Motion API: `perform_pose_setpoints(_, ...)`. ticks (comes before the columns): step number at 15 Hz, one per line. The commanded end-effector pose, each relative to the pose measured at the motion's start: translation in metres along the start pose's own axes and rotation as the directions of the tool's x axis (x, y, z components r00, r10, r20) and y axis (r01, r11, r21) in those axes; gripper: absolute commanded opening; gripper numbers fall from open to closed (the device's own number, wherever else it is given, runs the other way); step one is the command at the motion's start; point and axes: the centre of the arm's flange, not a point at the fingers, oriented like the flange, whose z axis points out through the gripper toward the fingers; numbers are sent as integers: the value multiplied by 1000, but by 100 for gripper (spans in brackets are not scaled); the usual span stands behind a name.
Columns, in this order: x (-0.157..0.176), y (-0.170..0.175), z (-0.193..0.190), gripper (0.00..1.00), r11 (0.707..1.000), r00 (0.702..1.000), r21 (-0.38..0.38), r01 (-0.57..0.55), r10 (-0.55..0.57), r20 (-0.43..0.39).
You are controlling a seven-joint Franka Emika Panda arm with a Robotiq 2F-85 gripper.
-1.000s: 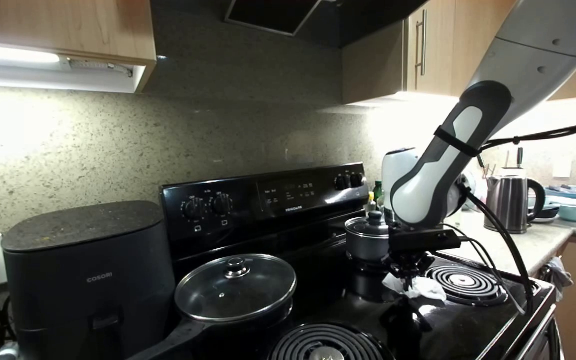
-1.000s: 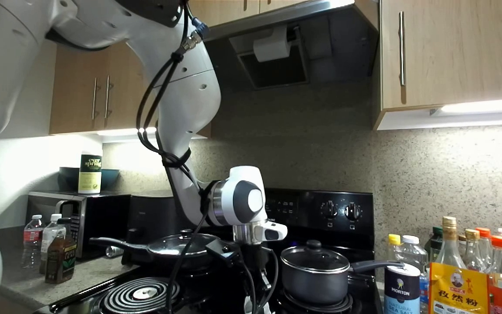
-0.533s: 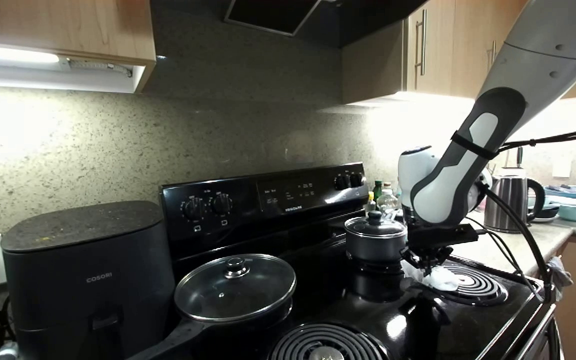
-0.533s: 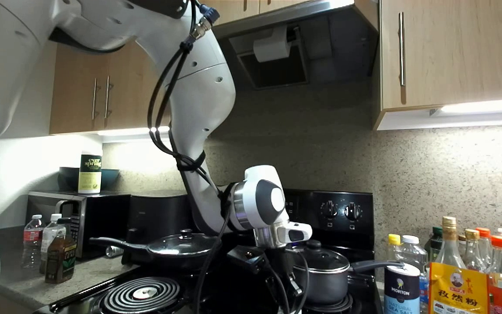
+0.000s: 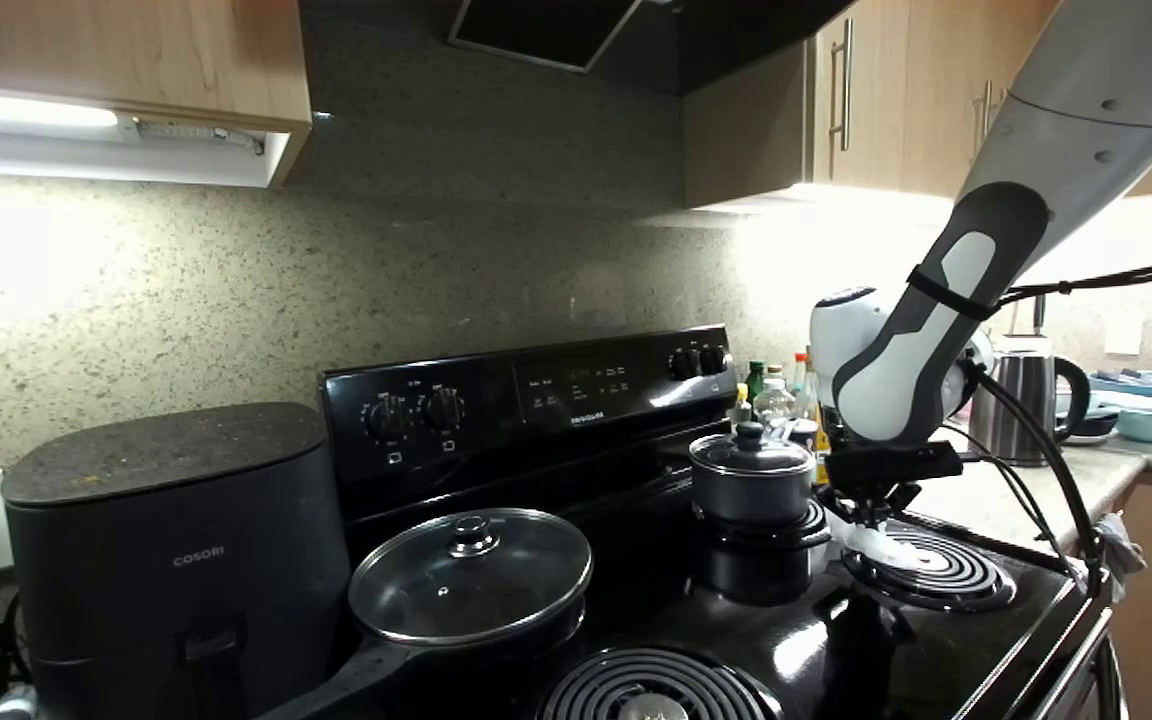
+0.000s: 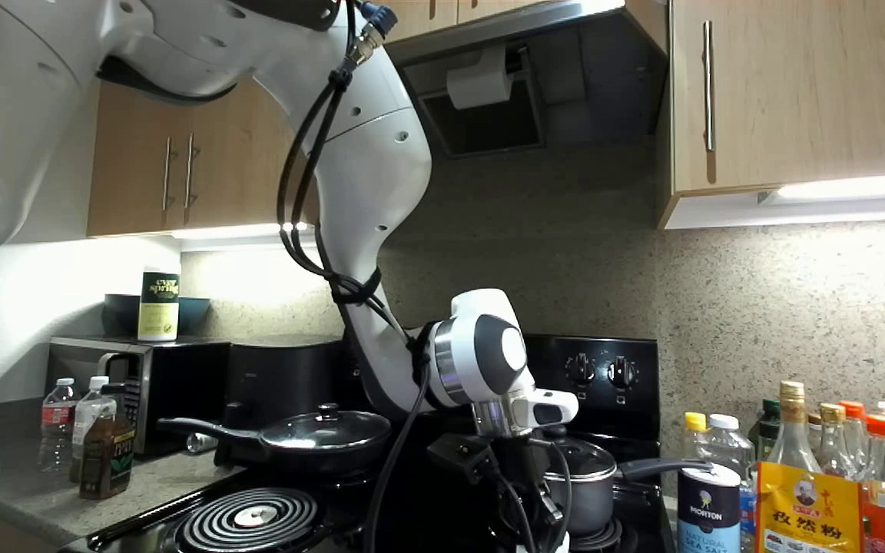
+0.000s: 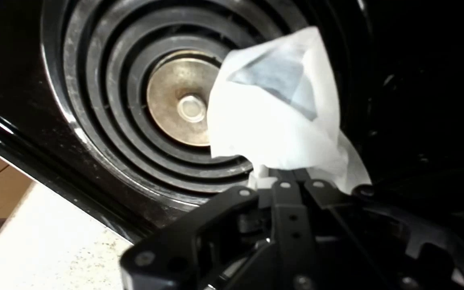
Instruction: Use the white cloth to wipe the stove
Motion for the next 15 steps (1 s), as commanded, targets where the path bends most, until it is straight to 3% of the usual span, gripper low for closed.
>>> perform_pose_setpoints(1,9,24,24,0,994,996,-61,-92,92,-7)
perform_pose_setpoints(4,16,32,35,0,982,986,-89,-165,165,-5)
perform_pose_setpoints(5,14,30,34,0,983,985,-83,-161,165,43)
perform_pose_setpoints(6,6,24,25,0,994,985,-25,-106,109,130)
perform_pose_setpoints(7,16,19,9,1,991,991,-23,-135,135,16)
perform_pose_setpoints(9,19,22,8,0,992,991,-2,-126,126,50)
perform_pose_setpoints(13,57,14,17,0,956,950,10,-294,293,-111)
perform_pose_setpoints(15,73,12,22,0,941,930,4,-339,336,-148)
